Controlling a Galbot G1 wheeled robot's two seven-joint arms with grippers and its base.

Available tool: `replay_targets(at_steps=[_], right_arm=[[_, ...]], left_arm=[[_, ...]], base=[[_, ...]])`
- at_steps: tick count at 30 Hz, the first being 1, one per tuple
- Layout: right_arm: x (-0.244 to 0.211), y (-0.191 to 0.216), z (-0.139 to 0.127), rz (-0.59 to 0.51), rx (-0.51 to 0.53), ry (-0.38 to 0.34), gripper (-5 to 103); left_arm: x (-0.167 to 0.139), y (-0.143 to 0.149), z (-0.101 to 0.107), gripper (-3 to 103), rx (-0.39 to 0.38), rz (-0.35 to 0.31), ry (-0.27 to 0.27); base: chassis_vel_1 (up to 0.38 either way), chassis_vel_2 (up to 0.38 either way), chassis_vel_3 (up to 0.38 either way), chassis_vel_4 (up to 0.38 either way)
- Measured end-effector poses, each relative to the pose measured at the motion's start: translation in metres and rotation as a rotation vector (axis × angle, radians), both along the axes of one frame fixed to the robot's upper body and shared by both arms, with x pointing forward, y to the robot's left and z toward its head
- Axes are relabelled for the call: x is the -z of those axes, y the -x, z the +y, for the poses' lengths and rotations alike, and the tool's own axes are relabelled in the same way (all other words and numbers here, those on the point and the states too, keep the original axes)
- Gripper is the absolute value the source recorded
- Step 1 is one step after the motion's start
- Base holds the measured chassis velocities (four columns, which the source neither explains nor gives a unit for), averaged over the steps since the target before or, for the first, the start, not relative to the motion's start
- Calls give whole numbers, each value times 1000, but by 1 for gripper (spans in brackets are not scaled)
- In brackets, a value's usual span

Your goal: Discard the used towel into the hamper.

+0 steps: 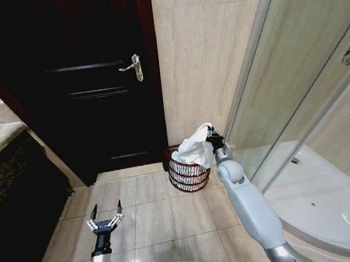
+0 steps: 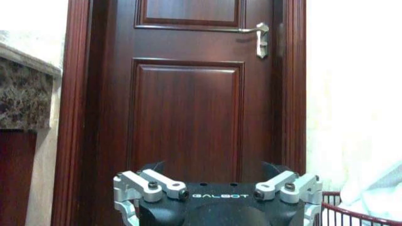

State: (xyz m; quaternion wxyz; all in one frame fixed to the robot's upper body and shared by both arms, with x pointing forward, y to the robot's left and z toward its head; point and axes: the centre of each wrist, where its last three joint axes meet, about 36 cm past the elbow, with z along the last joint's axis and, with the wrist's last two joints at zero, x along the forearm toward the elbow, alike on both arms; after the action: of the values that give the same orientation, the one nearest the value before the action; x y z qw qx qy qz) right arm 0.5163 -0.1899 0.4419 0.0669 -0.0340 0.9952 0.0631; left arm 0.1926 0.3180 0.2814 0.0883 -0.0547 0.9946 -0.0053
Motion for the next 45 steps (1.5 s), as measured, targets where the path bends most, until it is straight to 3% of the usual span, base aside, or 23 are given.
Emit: replay_targets(at_steps=[45], right_arm=[[-2,23,14,-21,-37,9,2]], left_arm=[[0,1,-11,100,1,-4,-7]], base=[[-63,61,66,-63]])
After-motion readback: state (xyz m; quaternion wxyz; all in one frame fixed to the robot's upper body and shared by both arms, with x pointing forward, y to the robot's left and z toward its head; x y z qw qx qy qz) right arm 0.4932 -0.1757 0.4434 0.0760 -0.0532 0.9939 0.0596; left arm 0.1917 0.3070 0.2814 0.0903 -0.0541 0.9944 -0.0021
